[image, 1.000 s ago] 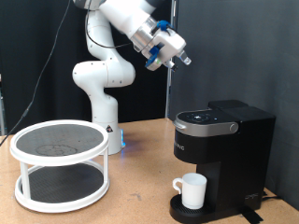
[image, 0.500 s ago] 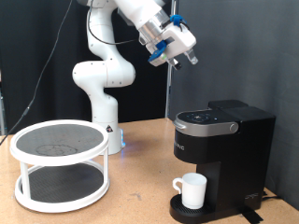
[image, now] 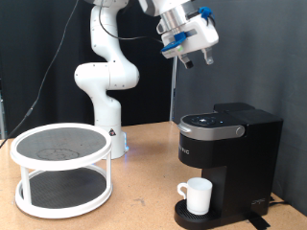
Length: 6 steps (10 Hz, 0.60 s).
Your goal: Make a cup of coffee with the keurig machine
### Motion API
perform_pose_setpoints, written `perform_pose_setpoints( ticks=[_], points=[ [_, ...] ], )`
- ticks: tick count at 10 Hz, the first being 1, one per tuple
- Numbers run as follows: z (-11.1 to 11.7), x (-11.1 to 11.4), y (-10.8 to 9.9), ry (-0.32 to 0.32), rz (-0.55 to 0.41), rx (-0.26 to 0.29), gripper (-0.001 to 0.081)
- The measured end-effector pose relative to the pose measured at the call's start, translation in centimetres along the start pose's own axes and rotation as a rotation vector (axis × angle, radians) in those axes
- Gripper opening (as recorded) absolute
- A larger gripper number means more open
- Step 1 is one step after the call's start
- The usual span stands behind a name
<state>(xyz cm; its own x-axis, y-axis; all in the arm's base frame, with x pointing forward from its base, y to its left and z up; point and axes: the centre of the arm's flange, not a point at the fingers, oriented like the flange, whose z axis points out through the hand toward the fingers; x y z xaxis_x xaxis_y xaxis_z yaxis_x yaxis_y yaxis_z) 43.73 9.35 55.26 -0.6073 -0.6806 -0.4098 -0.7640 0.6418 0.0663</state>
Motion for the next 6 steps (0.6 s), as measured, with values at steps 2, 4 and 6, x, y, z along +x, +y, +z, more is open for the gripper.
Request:
perform_pose_setpoints(
  ticks=[2, 4, 6],
  points=[
    [0.6, -0.7, -1.2, 0.041, 0.030, -0.012, 0.0734],
    [1.5, -1.0, -2.5, 0.050, 0.065, -0.020, 0.0734],
    [2.1, -1.4, -3.7, 0.052, 0.076, -0.009, 0.0734]
  ],
)
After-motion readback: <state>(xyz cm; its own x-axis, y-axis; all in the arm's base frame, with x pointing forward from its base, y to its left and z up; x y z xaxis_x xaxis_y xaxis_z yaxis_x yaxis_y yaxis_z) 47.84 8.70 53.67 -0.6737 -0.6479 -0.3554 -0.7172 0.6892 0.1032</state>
